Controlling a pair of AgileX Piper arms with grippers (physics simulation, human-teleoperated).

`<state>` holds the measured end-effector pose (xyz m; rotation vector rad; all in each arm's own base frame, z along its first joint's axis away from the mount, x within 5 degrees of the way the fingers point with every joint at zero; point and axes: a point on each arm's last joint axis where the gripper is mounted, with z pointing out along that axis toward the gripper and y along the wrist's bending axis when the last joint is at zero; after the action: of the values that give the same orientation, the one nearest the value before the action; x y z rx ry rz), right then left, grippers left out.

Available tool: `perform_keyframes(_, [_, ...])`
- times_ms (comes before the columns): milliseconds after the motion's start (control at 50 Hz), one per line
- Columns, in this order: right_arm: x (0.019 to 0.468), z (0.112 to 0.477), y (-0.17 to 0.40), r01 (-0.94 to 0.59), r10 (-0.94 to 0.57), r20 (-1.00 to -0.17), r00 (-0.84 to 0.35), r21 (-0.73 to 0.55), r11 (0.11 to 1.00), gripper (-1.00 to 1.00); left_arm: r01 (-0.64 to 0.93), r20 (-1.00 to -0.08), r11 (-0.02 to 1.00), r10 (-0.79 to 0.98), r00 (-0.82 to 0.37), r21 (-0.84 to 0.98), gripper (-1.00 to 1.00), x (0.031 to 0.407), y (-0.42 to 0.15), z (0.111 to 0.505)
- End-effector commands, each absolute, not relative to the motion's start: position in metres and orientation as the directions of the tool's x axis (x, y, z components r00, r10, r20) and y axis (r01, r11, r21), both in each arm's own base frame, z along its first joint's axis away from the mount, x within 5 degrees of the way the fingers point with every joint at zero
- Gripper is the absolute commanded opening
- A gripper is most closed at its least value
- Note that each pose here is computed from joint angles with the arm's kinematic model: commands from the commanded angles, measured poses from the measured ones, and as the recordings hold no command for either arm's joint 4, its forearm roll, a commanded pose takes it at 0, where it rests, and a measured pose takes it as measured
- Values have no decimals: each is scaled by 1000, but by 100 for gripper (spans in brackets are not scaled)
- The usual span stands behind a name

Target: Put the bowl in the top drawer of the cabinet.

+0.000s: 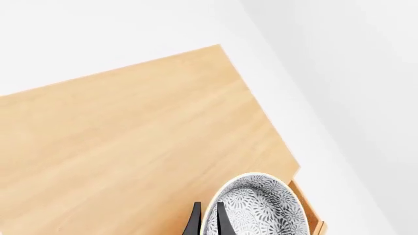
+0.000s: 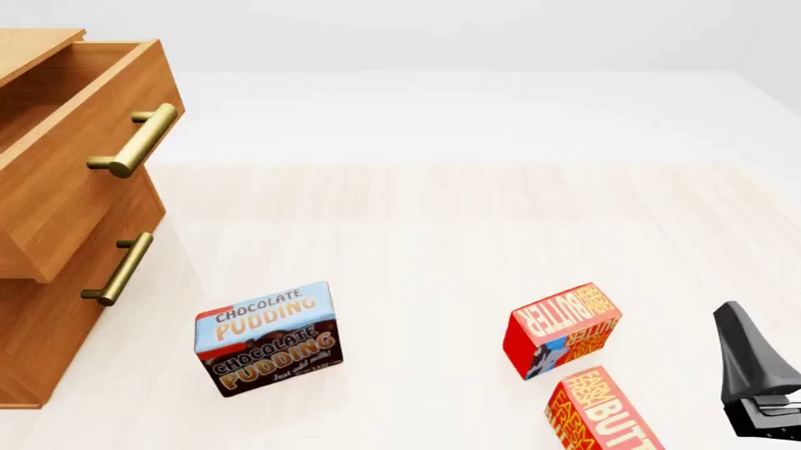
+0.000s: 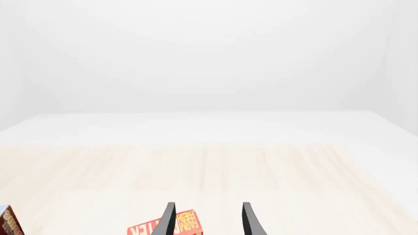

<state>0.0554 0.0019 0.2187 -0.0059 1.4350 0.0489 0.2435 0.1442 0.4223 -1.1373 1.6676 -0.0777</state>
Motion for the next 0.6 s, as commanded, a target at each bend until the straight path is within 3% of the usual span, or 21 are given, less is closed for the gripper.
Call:
perform_keyframes(20, [55,219,2,-37,29,-990,135,24,999,100,-644,-716,542,-698,13,-540,-100,250,153,420])
perform_keyframes(260, [55,219,2,-37,30,-990,135,25,999,100,-640,-719,540,-695,28,-546,-100,250,155,422])
perform_keyframes(280, [55,219,2,-37,30,-990,135,25,999,100,-637,-717,537,-696,37,-553,100,249,154,423])
perform_keyframes(600, [55,219,2,-36,31,-990,137,26,999,100,-625,-720,551,-693,25,-552,100,246,146,426])
